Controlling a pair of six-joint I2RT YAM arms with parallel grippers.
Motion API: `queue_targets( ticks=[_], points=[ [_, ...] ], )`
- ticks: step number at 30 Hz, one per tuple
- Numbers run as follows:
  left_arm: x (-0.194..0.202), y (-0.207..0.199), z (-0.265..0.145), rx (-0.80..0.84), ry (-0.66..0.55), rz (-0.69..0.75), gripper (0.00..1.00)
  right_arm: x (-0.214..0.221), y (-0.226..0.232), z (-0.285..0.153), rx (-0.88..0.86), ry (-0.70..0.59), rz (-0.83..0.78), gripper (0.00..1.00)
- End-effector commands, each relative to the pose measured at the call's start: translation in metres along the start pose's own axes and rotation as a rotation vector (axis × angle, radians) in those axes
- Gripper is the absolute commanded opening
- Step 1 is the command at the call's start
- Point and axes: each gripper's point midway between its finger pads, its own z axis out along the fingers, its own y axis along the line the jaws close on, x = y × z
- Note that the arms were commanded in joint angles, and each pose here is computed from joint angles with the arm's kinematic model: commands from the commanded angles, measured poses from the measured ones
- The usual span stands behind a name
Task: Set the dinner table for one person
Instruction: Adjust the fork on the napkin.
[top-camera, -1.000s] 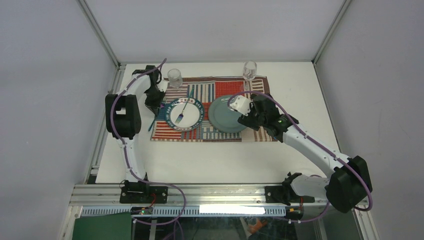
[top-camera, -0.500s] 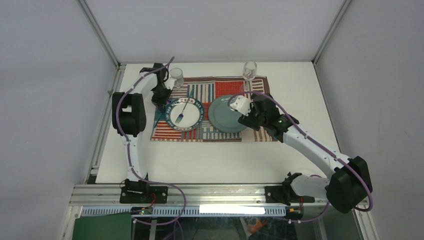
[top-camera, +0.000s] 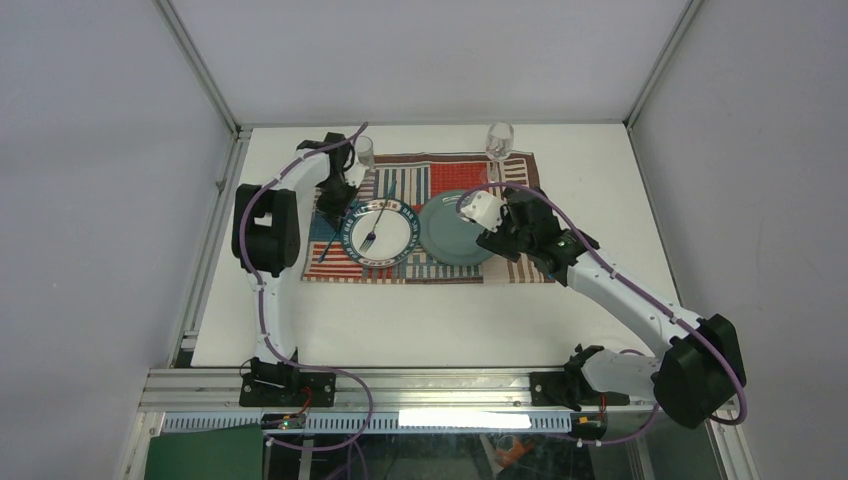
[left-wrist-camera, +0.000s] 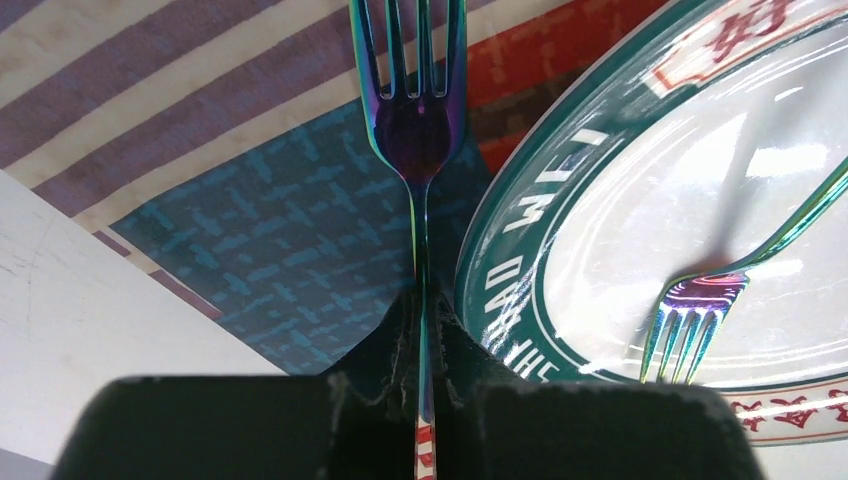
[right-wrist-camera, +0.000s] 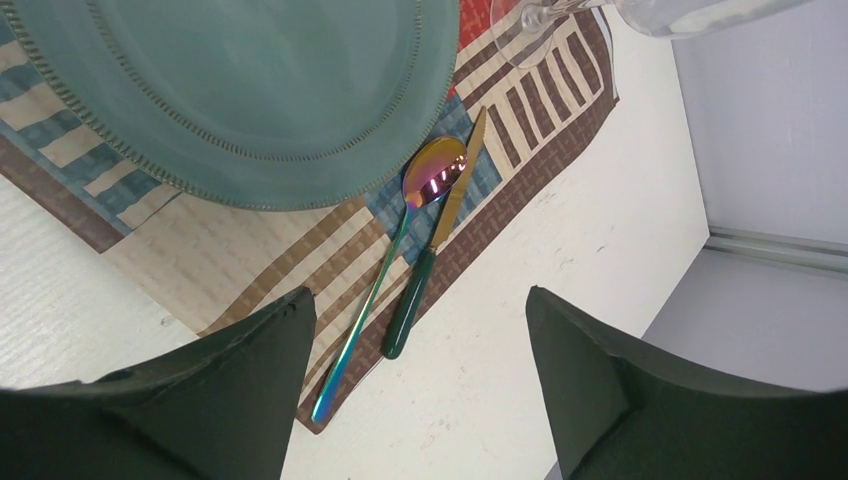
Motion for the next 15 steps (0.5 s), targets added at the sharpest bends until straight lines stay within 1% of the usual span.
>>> queue_targets(
  ticks=[1,5,9,11,13,15],
  points=[
    [-0.006,-0.016,-0.017,0.021,-0.055,-0.012,0.00,-0.005,-0.004,-0.008,0.033,-0.040,0.029,0.81],
    [-0.007,-0.006,-0.026,-0.039,-0.077,-0.021,0.20,-0.001,0.000,-0.008,0.028,-0.035,0.033,0.81],
    [-0.007,0.003,-0.046,-0.100,-0.113,-0.030,0.31,0.000,0.001,-0.007,0.027,-0.034,0.035,0.81],
    [-0.009,0.008,-0.058,-0.134,-0.134,-0.034,0.34,0.000,0.001,-0.007,0.026,-0.037,0.038,0.81],
    [-0.009,0.017,-0.072,-0.197,-0.153,-0.050,0.35,-0.001,0.002,-0.007,0.025,-0.040,0.041,0.81],
    [-0.008,0.022,-0.086,-0.226,-0.173,-0.056,0.35,-0.002,0.003,-0.005,0.020,-0.041,0.042,0.81]
  ],
)
